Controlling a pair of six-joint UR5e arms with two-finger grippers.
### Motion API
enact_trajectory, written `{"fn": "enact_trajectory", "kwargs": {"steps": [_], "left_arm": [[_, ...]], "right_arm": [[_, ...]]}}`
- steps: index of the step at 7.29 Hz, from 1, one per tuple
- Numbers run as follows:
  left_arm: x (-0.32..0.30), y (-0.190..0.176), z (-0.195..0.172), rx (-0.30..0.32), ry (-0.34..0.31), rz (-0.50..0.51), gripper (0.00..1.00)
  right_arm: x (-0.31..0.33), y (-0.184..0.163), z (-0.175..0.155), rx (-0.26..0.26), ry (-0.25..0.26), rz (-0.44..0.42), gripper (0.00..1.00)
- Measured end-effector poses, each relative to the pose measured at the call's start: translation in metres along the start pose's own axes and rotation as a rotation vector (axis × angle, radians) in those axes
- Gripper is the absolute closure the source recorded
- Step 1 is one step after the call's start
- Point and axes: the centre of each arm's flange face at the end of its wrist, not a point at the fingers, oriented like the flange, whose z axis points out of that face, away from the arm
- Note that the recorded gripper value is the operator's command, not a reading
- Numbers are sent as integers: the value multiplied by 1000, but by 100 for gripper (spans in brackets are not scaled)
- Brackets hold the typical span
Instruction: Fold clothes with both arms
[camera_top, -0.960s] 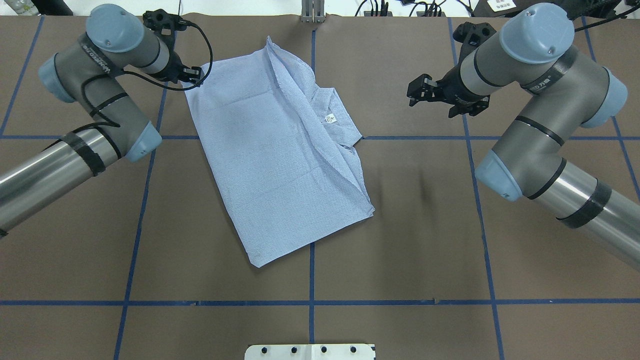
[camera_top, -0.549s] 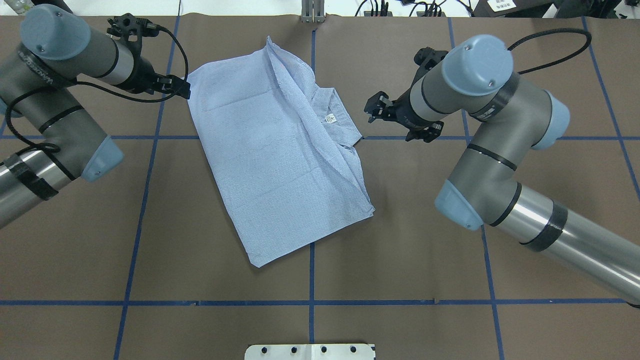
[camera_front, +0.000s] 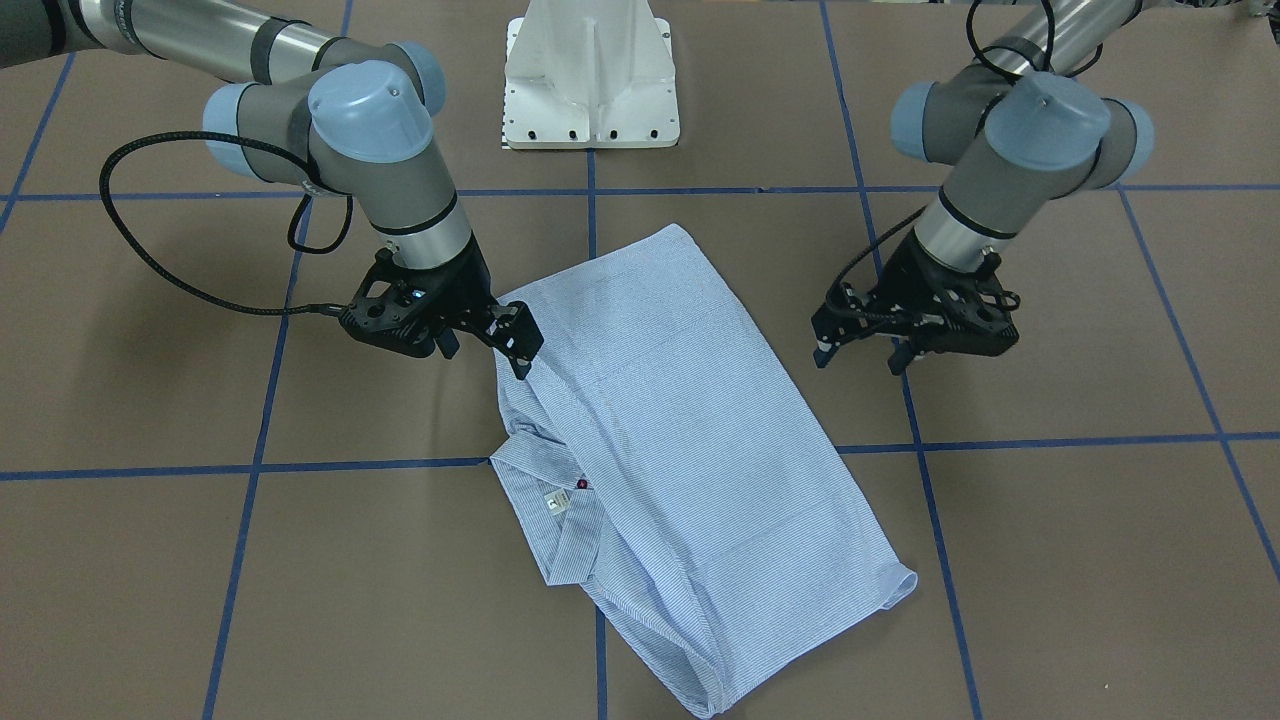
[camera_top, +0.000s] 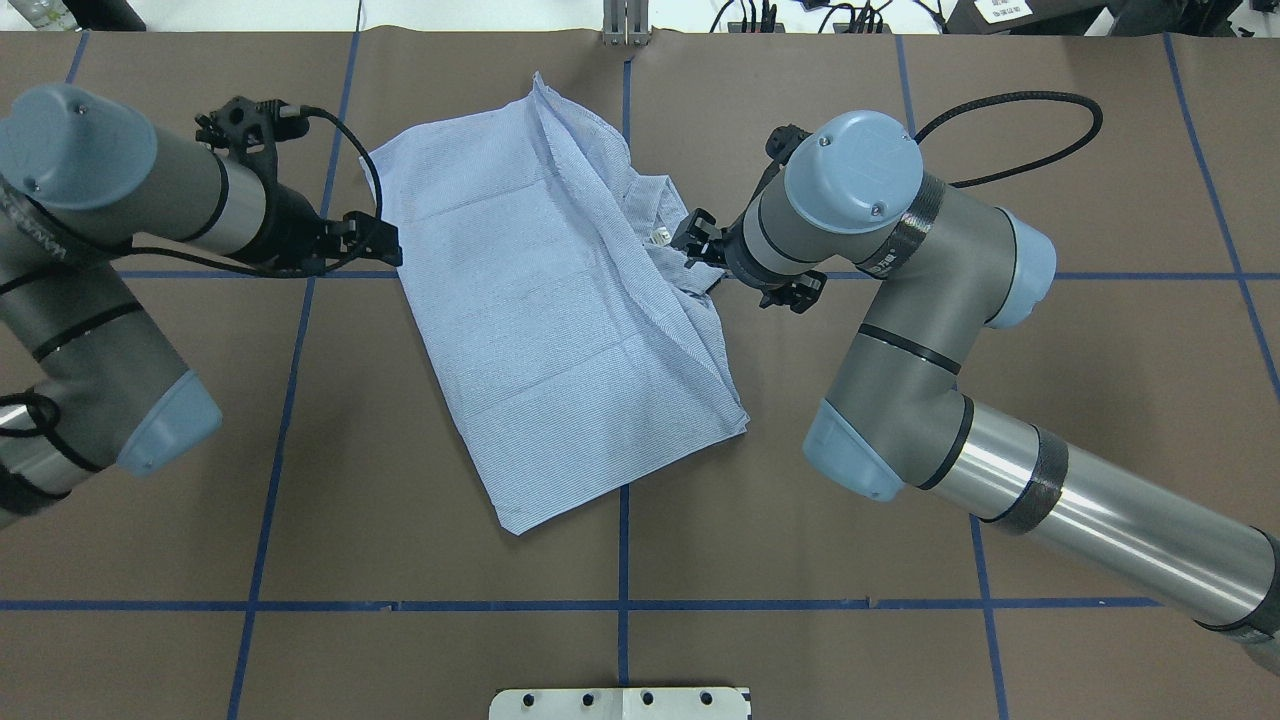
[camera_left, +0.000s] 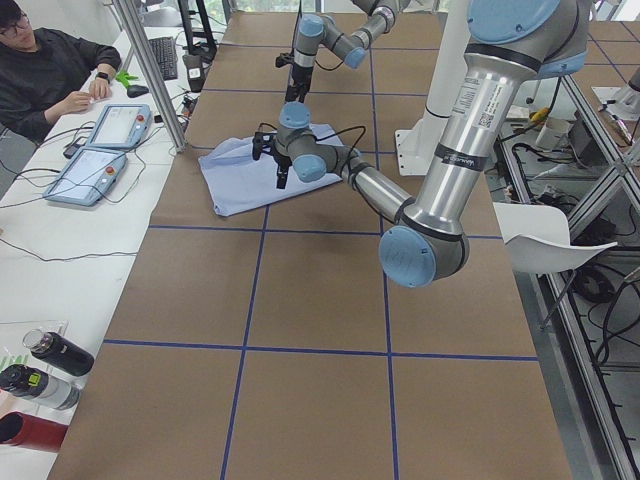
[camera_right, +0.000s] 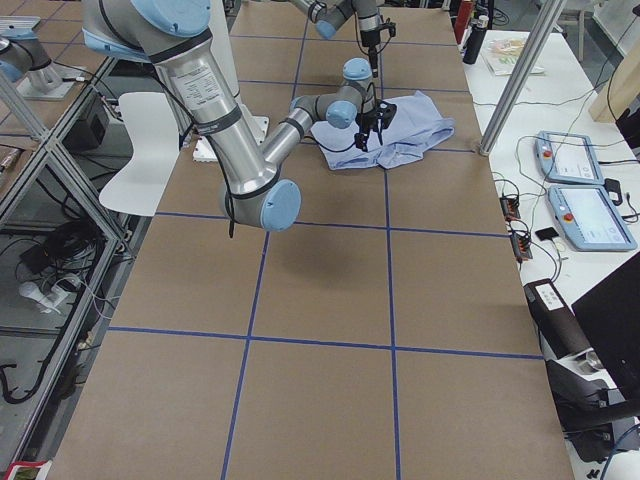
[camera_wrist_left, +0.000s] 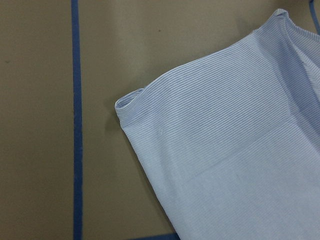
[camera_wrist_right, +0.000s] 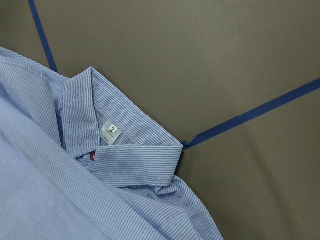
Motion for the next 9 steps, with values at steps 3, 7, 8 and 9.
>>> {"fn": "enact_trajectory", "kwargs": {"steps": [3, 7, 8, 9], "left_arm": [[55, 108, 13, -78, 58, -125, 0], [88, 203, 51, -116, 19, -309, 1], [92, 210, 56, -117, 2, -391, 1], [95, 215, 59, -119, -8, -457, 1]], "right_arm": [[11, -44, -16, 27, 7, -184, 0], [38, -91, -28, 30, 22, -306, 0], [39, -91, -28, 29, 22, -309, 0], [39, -91, -28, 29, 22, -309, 0]]}}
